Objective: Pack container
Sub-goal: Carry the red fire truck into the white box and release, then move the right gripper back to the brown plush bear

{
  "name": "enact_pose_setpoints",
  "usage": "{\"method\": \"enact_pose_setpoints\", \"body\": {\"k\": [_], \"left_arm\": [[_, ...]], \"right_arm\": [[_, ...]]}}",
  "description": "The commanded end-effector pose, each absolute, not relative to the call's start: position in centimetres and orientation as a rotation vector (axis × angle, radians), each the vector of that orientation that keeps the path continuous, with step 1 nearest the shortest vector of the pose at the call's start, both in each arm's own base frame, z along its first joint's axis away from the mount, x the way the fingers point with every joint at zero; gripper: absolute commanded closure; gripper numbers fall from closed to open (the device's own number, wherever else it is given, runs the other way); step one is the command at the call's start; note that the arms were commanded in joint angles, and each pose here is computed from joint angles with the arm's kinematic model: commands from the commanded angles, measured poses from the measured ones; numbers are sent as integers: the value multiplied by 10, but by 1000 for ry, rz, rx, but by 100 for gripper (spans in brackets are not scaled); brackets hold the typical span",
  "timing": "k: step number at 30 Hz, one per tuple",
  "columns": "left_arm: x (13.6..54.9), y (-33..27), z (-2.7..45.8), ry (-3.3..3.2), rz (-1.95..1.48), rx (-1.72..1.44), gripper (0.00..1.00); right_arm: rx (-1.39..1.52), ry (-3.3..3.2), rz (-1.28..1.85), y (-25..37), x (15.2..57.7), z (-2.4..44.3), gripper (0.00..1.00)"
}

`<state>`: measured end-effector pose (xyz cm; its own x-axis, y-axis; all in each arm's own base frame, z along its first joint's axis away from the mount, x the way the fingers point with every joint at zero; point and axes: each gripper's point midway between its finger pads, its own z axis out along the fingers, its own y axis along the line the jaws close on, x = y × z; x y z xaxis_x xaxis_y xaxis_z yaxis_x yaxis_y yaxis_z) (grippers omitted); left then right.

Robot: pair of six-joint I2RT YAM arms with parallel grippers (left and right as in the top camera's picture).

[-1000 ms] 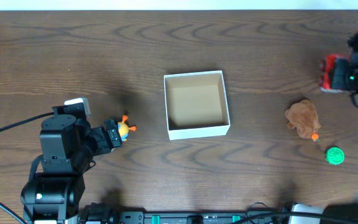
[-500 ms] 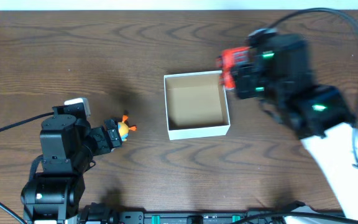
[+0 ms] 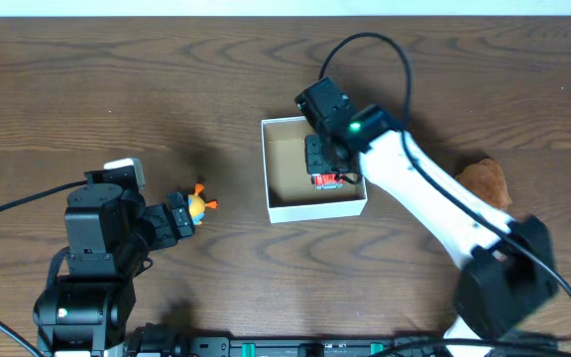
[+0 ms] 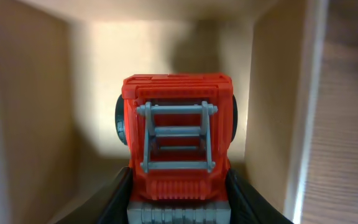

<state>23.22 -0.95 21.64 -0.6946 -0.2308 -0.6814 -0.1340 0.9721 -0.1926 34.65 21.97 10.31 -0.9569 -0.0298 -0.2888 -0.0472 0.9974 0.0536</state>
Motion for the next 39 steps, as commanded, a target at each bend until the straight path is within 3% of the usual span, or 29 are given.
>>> {"method": "enact_pose_setpoints", "body": {"k": [1,11,12,14,19,25,32,35,39], "left_arm": [[233,-10,224,2331,-177,-253,2],[233,-10,224,2332,-177,-253,2],[233,-10,224,2332,-177,-253,2],[233,-10,224,2331,-177,-252,2],[233,-10,224,2331,-177,-253,2],[233,-10,224,2331,-177,-253,2],[233,-10,224,2332,-177,-252,2],[233,-10,224,2331,-177,-252,2],[233,-10,224,2332,-177,-252,2]], "right_arm": [[23,2853,5,210,359,85,99],[60,2902,-60,192,373,52,98],[46,2900,-60,191,374,52,94],[10,2909,-52,192,372,51,73],[-79,2911,-7,203,368,58,54],[-193,2764,95,221,381,137,21],[11,2540,135,150,388,263,6],[153,2528,39,81,379,282,1],[257,2635,-122,-1,358,270,1]]}}
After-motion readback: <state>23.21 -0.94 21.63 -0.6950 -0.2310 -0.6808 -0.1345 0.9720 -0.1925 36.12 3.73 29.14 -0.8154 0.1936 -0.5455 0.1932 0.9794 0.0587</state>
